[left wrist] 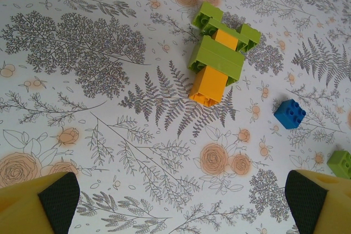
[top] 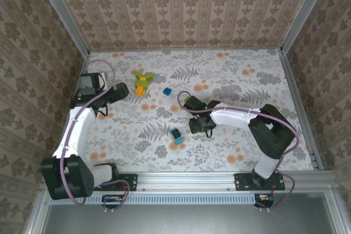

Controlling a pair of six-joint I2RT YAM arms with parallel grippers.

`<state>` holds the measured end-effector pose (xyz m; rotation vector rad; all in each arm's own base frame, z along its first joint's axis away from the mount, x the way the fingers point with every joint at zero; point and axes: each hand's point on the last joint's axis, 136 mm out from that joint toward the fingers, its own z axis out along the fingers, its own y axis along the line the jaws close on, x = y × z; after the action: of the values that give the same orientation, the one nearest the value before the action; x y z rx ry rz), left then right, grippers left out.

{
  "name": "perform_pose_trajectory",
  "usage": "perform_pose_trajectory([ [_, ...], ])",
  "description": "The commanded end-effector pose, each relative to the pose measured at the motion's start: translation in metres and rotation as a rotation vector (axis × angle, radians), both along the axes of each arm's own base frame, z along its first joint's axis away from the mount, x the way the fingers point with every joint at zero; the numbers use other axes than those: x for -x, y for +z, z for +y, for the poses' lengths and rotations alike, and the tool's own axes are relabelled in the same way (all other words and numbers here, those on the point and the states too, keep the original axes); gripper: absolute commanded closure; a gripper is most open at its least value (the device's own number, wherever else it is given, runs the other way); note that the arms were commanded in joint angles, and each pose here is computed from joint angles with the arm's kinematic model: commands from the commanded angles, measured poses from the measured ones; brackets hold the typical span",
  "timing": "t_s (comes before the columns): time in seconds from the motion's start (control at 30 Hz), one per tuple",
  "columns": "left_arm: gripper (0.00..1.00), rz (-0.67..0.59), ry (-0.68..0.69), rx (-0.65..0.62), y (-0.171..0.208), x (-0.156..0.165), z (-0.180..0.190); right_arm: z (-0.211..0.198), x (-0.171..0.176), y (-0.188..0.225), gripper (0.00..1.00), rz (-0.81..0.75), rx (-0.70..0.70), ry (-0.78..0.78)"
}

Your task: Assemble a carrot with lego

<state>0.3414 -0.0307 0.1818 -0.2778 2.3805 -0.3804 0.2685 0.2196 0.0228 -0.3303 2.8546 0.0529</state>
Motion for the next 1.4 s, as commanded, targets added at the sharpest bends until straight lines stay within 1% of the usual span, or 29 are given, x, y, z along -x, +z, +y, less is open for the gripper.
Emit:
perform_pose_trajectory([
  [0.0,0.00,-0.002,-0.018,-0.019,0.002,-0.001,-0.001,-0.006,-0.004,-0.006,0.45,-0.001,0.035,-0.012],
  [0.07,0.00,-0.002,-0.017,-0.020,0.002,-0.001,-0.001,-0.008,-0.002,-0.009,0.46,0.005,0.041,-0.014],
  [0.3,0.00,0.000,-0.017,-0.019,0.002,-0.001,-0.001,-0.016,-0.001,-0.006,0.65,-0.009,0.050,-0.030],
  [0.4,0.00,0.001,-0.018,-0.020,0.001,-0.001,-0.001,-0.017,-0.001,0.002,0.68,-0.025,0.029,-0.038],
  [0.5,0.00,0.001,-0.018,-0.020,0.001,-0.001,-0.001,-0.005,-0.004,0.015,0.71,-0.049,-0.073,-0.041],
  [0.6,0.00,0.000,-0.018,-0.020,0.002,-0.001,-0.001,0.008,-0.001,0.020,0.71,-0.016,-0.226,-0.050],
  [0.67,0.00,0.001,-0.021,-0.019,0.002,0.000,-0.002,0.011,-0.001,0.018,0.73,0.008,-0.300,-0.066],
  [0.73,0.00,-0.002,-0.021,-0.019,0.002,0.000,-0.002,0.006,-0.001,0.013,0.75,0.022,-0.317,-0.088],
  [0.9,0.00,-0.003,-0.021,-0.020,0.003,0.000,-0.002,-0.002,0.000,0.000,0.77,0.054,-0.353,-0.124],
  [0.97,0.00,0.000,-0.021,-0.021,0.002,0.000,-0.002,-0.007,0.001,-0.004,0.76,0.055,-0.338,-0.135],
  [1.03,0.00,-0.002,-0.021,-0.020,0.002,-0.001,-0.002,-0.012,0.001,-0.006,0.73,0.051,-0.329,-0.143],
  [1.1,0.00,-0.001,-0.021,-0.021,0.002,-0.001,-0.002,-0.016,0.002,-0.008,0.68,0.048,-0.311,-0.147],
  [1.2,0.00,0.002,-0.020,-0.021,0.001,-0.001,-0.002,-0.018,0.000,-0.006,0.57,0.037,-0.299,-0.144],
  [1.27,0.00,0.001,-0.021,-0.023,0.001,-0.001,-0.002,-0.020,0.000,-0.004,0.53,0.031,-0.296,-0.145],
  [1.37,0.00,0.001,-0.021,-0.022,0.002,-0.001,-0.002,-0.024,-0.002,-0.001,0.49,0.014,-0.279,-0.148],
])
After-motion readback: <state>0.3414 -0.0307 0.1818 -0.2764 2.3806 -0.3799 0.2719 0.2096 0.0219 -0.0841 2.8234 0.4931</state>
